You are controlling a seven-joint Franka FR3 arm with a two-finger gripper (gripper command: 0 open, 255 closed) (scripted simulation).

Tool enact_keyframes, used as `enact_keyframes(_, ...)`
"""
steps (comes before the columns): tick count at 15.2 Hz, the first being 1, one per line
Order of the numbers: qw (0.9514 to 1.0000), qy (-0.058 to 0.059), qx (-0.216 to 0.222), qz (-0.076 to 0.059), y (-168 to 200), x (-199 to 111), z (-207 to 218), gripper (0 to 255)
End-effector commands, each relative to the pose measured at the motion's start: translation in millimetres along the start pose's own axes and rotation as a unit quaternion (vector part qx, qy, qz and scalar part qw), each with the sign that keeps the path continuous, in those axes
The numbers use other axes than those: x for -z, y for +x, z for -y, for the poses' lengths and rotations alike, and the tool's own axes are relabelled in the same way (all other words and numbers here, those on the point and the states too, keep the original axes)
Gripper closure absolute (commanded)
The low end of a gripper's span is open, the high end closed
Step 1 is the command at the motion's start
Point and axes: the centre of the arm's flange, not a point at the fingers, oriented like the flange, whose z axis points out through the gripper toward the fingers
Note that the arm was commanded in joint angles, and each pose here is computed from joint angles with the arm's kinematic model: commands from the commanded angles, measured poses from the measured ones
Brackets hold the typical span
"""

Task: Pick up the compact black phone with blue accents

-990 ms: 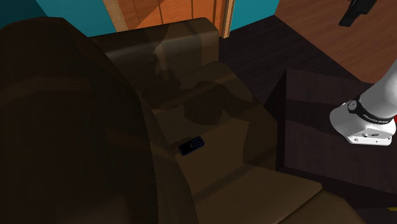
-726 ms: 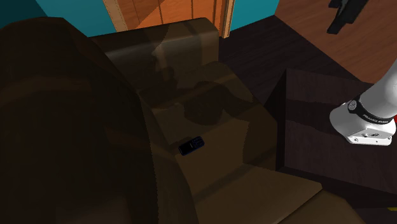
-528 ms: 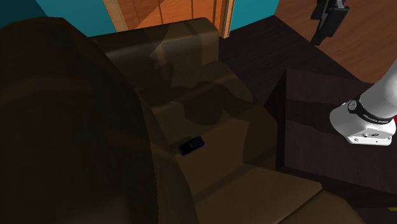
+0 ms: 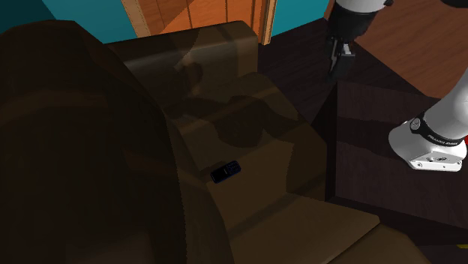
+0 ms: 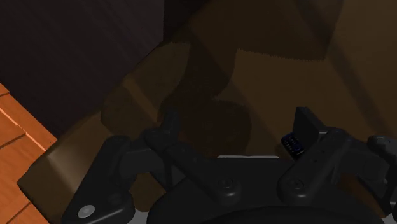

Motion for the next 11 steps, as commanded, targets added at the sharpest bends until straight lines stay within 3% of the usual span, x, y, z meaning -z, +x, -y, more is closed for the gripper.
enact_keyframes(1, 0.9998, 0.002, 0.019, -0.005, 18, -24, 6, 0)
enact_keyframes(11, 0.9938, 0.008, 0.109, -0.024, 96, -115, 50, 0)
